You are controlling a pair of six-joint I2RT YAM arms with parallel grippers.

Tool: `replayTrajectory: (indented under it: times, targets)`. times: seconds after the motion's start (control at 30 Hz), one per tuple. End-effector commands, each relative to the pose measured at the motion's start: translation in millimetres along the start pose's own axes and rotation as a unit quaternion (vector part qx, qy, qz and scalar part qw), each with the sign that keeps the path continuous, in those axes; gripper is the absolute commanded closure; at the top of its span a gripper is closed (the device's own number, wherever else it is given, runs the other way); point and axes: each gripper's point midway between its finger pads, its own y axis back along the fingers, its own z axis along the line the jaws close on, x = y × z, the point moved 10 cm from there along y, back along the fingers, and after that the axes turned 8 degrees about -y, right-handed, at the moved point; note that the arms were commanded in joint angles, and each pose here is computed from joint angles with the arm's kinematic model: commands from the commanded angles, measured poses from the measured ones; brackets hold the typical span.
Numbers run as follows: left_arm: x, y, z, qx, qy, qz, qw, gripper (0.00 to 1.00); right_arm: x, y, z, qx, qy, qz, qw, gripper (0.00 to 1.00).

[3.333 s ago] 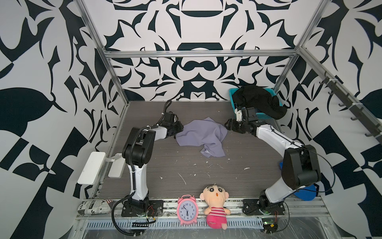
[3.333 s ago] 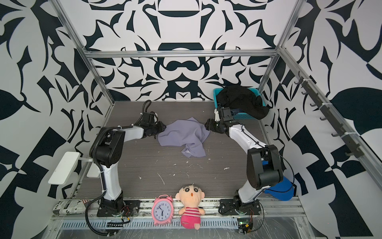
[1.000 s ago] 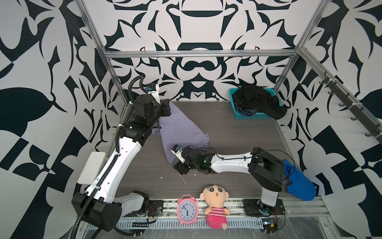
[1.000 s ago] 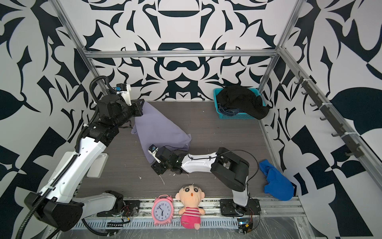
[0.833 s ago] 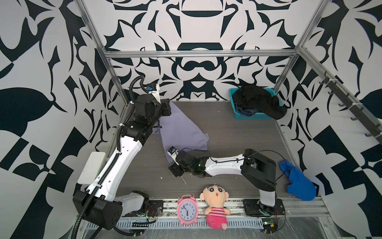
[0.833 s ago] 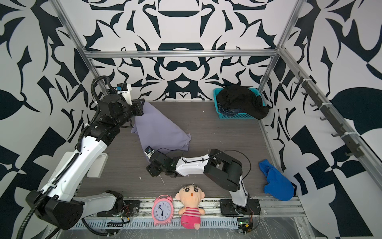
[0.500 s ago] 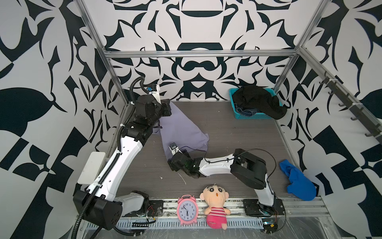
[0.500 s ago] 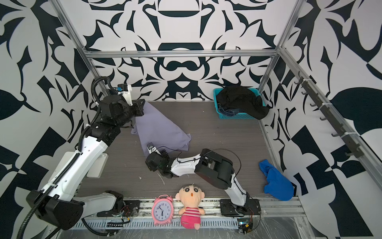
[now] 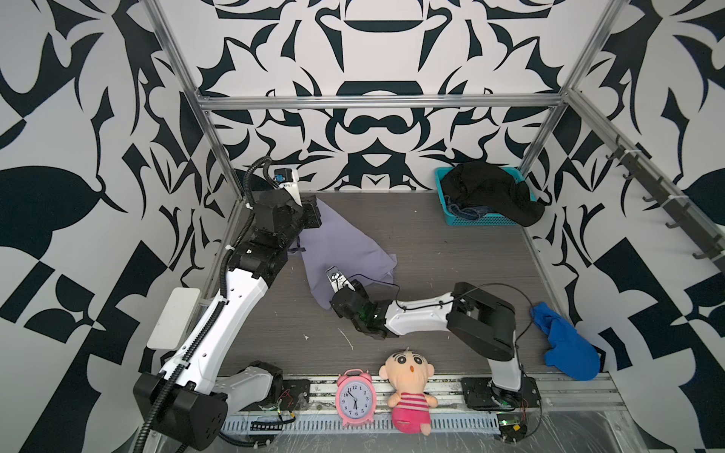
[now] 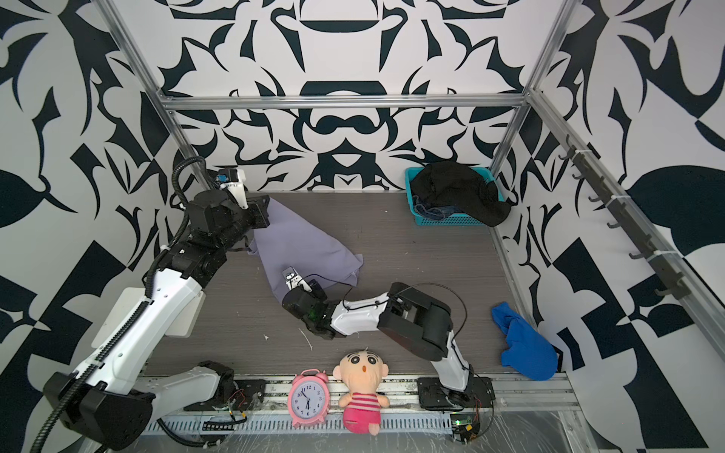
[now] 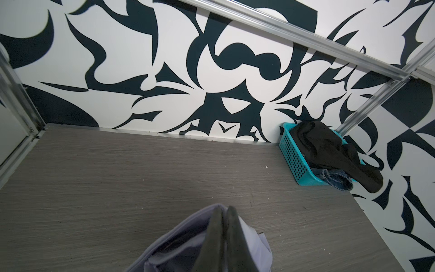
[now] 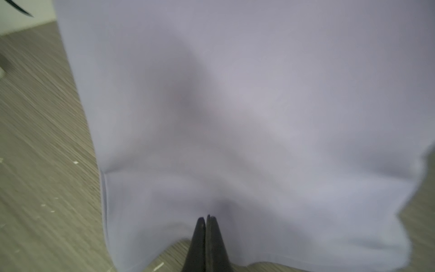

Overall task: Fold and stack skirts
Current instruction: Flatten out the skirt at the center of the table.

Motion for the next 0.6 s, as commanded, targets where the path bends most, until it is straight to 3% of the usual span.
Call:
replayTrajectory:
  times: [0.0,0.17,0.4,0.5,0.57]
  targets:
    - [-10,12,6,-0.022,-0.001,-0.032,0.999,1.00,-47,28,-14,-0.018,0.008,-0.056,0.998,1.00]
    - [-13,10,11,-0.051,0.022,-0.020,0.998,1.00,-85,48,-56,-0.070,-0.016,-0.029,0.997,1.00]
    - [-19,13,15,-0.081,0.037,-0.019,0.996,1.00,-129,73,-103,-0.067,-0.027,-0.031,0.997,1.00]
    - [-23,14,14,-0.084,0.042,-0.023,0.995,1.00,-141,78,-111,-0.085,-0.035,-0.017,0.996,1.00]
    - [-25,10,14,-0.080,0.049,-0.023,0.995,1.00,-130,69,-101,-0.115,-0.037,0.009,0.993,1.00]
